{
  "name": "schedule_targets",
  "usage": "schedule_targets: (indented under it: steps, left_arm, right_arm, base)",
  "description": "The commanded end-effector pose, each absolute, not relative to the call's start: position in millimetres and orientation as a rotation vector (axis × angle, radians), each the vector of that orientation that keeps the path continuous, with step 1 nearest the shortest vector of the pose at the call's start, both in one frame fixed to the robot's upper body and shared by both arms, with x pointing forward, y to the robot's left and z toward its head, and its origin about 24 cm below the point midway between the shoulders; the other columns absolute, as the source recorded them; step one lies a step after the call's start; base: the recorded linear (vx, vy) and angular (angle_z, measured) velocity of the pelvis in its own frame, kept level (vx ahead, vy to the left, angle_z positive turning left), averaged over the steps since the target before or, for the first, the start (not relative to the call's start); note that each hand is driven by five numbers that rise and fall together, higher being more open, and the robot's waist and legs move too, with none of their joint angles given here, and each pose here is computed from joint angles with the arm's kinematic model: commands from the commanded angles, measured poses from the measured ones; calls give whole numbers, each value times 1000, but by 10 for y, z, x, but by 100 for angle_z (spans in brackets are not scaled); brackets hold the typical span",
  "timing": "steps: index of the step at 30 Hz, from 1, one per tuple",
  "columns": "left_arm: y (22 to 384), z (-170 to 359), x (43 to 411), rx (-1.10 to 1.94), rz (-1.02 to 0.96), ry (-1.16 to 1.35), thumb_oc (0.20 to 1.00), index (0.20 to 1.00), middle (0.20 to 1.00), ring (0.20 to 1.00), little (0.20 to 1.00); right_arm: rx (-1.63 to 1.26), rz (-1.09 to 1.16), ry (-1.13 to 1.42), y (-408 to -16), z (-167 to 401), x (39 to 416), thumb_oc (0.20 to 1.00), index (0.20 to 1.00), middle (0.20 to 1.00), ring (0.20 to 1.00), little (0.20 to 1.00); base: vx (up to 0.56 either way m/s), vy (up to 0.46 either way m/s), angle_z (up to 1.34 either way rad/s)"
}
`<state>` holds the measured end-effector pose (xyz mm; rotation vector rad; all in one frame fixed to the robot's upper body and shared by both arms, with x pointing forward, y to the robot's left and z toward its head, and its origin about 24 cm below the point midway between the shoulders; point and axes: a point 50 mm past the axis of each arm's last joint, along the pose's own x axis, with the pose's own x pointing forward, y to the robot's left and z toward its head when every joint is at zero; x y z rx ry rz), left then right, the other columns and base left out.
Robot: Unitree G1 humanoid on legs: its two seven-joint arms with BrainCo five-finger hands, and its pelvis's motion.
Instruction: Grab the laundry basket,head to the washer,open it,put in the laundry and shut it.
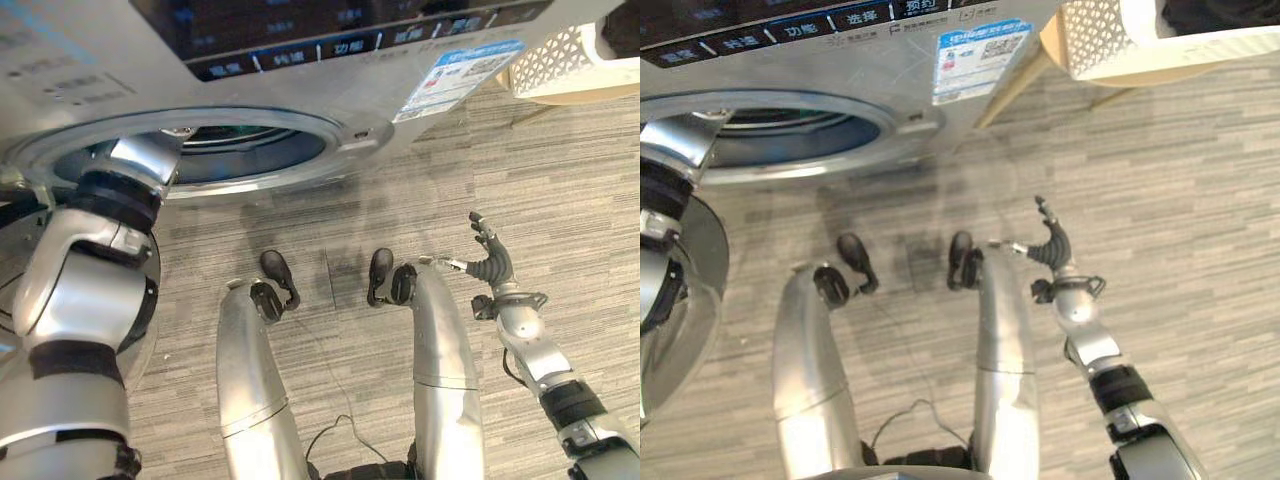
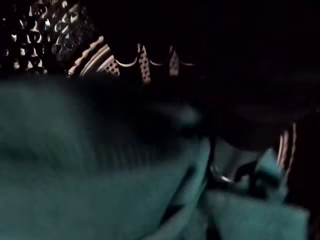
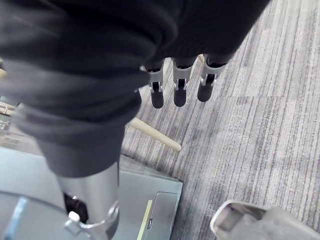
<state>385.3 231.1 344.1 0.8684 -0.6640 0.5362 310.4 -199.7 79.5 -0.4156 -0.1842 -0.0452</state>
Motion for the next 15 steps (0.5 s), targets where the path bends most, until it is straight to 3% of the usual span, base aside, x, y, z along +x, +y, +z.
schedule_targets:
  steps: [1,7,10,12,14,15]
  left_arm:
    - [2400,3016,3909,953,468,-554,1000,1000,1000,1000,1000]
    - [2361,2463,3966,945,343,-401,1000,1000,1000,1000,1000]
    - [2198,1769,3862,771,227,-294,1000,1000,1000,1000,1000]
    - [2147,1144,3620,673,143,-165,1000,1000,1000,1000,1000]
    - [2136,949,3499,623,119,-123,1000,1000,1000,1000,1000]
    - [2143,546,3248,554,75,-9,1000,1000,1000,1000,1000]
  right_arm:
    - [-383,-9,-138,-2000,583,2916,1000,1000,1000,1000,1000]
    - [-382,-1,-55,-2033,426,2889,1000,1000,1000,1000,1000]
    - [-395,-17,23,-2059,273,2857,1000,1000,1000,1000,1000]
    - [-428,-42,103,-2142,120,2794,1000,1000,1000,1000,1000]
    - [-439,-43,131,-2168,62,2755,1000,1000,1000,1000,1000]
    - [-474,-54,211,-2266,-82,2663,1000,1000,1000,1000,1000]
  base:
    - [-13,9,7]
    - [-28,9,13]
    - [-66,26,20]
    - [33,43,23]
    - [103,13,10]
    - [112,2,10]
